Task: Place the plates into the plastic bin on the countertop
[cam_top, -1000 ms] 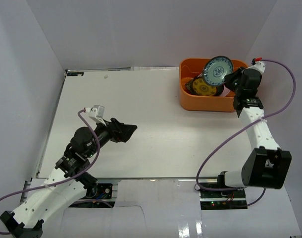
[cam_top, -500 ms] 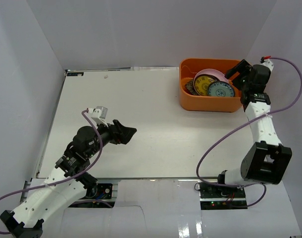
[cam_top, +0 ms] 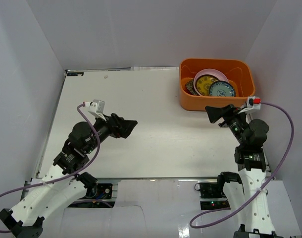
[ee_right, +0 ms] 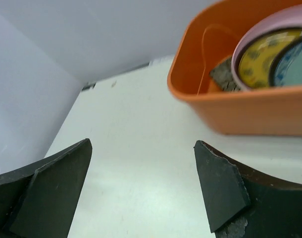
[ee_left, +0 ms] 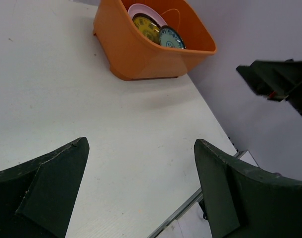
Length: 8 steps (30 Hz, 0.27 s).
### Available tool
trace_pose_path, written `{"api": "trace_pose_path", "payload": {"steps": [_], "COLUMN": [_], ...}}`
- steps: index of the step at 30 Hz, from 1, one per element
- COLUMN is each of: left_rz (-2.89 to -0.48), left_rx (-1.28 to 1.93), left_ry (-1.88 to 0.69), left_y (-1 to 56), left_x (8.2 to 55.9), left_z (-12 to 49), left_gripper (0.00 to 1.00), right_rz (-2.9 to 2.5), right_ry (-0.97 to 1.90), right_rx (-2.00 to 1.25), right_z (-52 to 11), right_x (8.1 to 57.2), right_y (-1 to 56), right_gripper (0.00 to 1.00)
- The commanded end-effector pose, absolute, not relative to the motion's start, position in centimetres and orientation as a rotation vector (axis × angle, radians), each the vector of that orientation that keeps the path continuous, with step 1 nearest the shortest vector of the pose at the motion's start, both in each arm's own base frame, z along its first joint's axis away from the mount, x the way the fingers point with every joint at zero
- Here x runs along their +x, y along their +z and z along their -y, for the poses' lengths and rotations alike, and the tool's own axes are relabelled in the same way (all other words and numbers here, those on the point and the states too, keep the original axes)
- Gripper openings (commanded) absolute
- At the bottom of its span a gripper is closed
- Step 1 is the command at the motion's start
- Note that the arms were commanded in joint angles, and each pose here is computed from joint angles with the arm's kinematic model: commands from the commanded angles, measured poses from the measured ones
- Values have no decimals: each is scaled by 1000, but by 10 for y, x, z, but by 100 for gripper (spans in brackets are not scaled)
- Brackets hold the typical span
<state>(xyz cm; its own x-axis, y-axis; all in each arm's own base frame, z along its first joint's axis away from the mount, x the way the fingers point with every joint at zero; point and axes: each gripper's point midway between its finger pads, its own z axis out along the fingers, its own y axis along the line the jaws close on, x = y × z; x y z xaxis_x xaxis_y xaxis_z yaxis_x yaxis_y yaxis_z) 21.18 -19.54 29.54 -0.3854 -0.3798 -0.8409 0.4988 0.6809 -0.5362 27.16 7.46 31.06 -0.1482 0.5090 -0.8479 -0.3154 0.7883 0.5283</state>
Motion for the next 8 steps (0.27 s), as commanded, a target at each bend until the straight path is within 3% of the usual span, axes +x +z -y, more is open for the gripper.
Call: {"api": "trace_pose_path", "payload": {"steps": [1,8], "left_rz": [-1660,-1520], "left_rx": [109,140], "left_ry": [-932,-968], "left_y": [322,358], "left_x": [215,204], "left_z": [195,190], "left_gripper": [98,98], "right_rz": [-1624,-1409], "right_ry": [836,738], "right_rx": [49,-93], "right_z": [-100,-99], "right_x": [238,193], "right_y": [286,362], "right_gripper": [90,90]}}
